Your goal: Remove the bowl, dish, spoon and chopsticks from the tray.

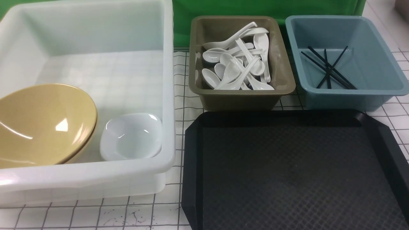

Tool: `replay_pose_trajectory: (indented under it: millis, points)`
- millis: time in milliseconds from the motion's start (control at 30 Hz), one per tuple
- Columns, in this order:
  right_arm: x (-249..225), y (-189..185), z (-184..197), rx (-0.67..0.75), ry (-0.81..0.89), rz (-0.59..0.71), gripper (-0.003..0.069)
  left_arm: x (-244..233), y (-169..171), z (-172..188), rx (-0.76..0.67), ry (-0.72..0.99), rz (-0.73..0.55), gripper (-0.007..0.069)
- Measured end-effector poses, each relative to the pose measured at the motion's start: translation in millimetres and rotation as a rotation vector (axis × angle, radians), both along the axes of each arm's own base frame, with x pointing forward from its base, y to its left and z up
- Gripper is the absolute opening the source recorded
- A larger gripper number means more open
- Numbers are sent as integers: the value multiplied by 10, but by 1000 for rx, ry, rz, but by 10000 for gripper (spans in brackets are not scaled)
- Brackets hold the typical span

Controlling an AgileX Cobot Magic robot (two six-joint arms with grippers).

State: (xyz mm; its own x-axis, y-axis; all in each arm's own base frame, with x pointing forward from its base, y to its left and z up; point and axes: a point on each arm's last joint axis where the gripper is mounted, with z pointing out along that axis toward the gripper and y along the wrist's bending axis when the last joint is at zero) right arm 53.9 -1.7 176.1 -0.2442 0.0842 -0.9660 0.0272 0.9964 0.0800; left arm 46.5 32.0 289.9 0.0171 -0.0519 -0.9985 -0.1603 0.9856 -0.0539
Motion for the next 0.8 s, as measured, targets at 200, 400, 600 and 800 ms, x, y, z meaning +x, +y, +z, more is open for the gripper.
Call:
replay_pose_trajectory:
  millis: [200, 400, 600, 800]
  points:
    - [0, 0, -1, 0, 1, 0, 48, 0, 0, 0, -1, 0, 0, -6]
    - [-1, 0, 0, 0, 0, 0, 48, 27, -11, -137, 18, 30, 0, -6]
    - [-1, 0, 0, 1, 0, 0, 48, 59, -47, -364, 29, 68, -28, -6]
    - [-1, 0, 0, 1, 0, 0, 48, 115, -134, -686, -20, 157, -96, -6]
